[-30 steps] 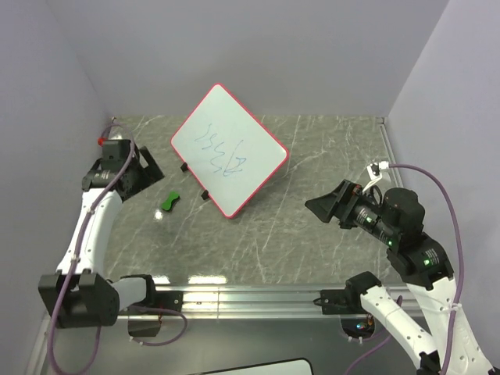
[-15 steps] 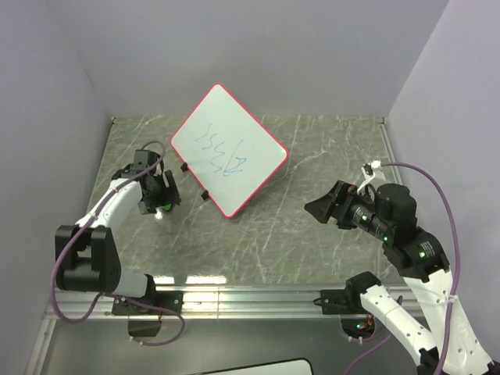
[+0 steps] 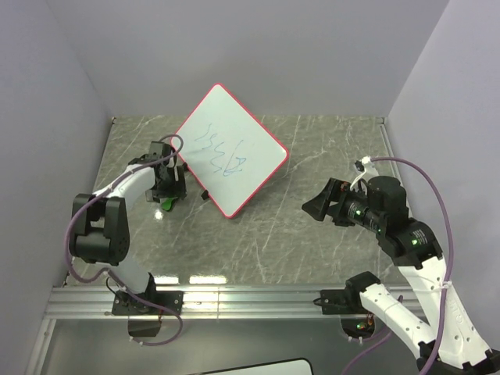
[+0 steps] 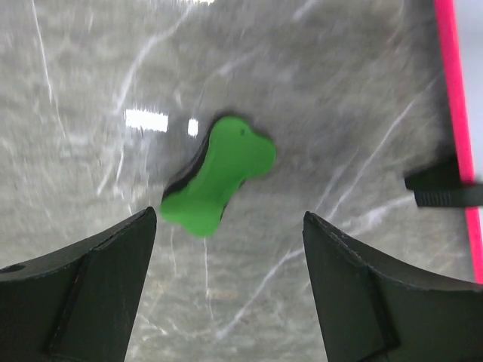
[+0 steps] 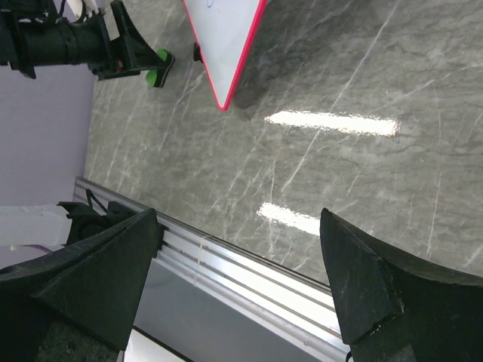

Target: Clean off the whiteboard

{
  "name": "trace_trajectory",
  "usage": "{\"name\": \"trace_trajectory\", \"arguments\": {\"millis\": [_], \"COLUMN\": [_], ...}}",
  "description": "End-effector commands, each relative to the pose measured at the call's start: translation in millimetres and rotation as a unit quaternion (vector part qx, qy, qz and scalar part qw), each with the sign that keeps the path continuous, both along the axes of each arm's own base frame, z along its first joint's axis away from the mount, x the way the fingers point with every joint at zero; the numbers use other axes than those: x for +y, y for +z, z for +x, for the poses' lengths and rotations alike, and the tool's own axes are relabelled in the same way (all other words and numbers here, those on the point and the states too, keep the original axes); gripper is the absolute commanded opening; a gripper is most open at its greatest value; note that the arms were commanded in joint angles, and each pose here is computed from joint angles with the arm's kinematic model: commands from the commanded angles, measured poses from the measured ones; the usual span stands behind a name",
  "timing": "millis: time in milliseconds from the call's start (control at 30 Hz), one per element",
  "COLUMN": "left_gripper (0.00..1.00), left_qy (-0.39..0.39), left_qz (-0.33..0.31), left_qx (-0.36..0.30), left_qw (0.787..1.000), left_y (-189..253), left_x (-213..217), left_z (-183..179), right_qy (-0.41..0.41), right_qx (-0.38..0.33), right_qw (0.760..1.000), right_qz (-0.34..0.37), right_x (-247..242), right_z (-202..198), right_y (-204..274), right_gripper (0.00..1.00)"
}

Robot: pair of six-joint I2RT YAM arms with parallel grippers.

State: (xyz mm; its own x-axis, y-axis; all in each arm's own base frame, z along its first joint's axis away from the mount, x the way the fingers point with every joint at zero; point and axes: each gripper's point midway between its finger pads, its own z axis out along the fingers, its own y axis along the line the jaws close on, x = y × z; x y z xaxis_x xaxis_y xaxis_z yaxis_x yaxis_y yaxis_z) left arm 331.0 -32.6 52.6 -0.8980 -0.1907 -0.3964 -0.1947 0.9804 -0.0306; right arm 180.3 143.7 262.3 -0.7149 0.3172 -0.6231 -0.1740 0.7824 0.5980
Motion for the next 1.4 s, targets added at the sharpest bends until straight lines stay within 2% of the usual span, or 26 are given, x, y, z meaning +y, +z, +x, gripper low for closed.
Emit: {"name": "trace_trajectory", "arguments": {"millis": [0,333,433,467,600,733,867,967,1033,1100,1167,1367], "left_gripper": [0.84,0.81,0.77,0.74,0.53,0.45,0.31,0.24,0.24,0.18,0.01,0.00], "left_qy": [-0.023,-0.012,-0.009,-0.007,-0.001,0.002,0.002,0.002,0.004,0.005,0.007,0.031], "left_qz": [0.024,0.014,0.012,0.012,0.008,0.010,0.005,-0.001,-0.003,-0.011,-0.013,-0.037], "left_qx": [-0.024,0.016,0.014,0.015,0.020,0.031,0.041,0.052,0.057,0.058,0.057,-0.004], "left_qw": [0.999,1.000,1.000,1.000,1.000,0.999,0.999,0.999,0.998,0.998,0.998,0.999], "left_y": [6.6,-26.4,-28.6,-29.4,-32.7,-38.4,-43.0,-48.9,-52.2,-53.3,-51.1,3.0], "left_x": [4.3,0.7,0.1,0.8,-0.4,0.1,-1.8,-3.6,-4.4,-7.0,-7.4,-14.7], "left_z": [25.5,19.0,19.6,19.4,20.8,18.7,15.2,9.8,7.2,4.3,3.0,25.8], "right_qy": [0.007,0.003,0.003,0.001,-0.001,-0.002,-0.004,-0.008,-0.008,-0.005,-0.007,-0.010], "right_qx": [-0.023,-0.023,-0.021,-0.021,-0.021,-0.020,-0.020,-0.021,-0.025,-0.034,-0.052,-0.086], "right_qw": [1.000,0.999,0.999,0.999,0.999,0.999,0.999,0.999,0.999,0.999,0.998,0.996], "right_qz": [-0.006,-0.035,-0.035,-0.035,-0.042,-0.045,-0.045,-0.047,-0.044,-0.036,-0.026,-0.004], "right_x": [-1.0,-8.0,-7.3,-7.6,-9.3,-10.0,-10.1,-10.7,-8.8,-5.1,-0.1,17.8], "right_z": [0.0,3.2,3.8,4.6,5.1,6.4,7.4,10.1,14.0,18.0,29.3,78.1], "right_y": [14.6,11.0,9.8,9.7,7.5,5.0,3.7,2.1,5.6,13.9,31.2,78.6], "right_gripper": [0.94,0.94,0.94,0.94,0.94,0.94,0.94,0.94,0.94,0.94,0.94,0.95]}}
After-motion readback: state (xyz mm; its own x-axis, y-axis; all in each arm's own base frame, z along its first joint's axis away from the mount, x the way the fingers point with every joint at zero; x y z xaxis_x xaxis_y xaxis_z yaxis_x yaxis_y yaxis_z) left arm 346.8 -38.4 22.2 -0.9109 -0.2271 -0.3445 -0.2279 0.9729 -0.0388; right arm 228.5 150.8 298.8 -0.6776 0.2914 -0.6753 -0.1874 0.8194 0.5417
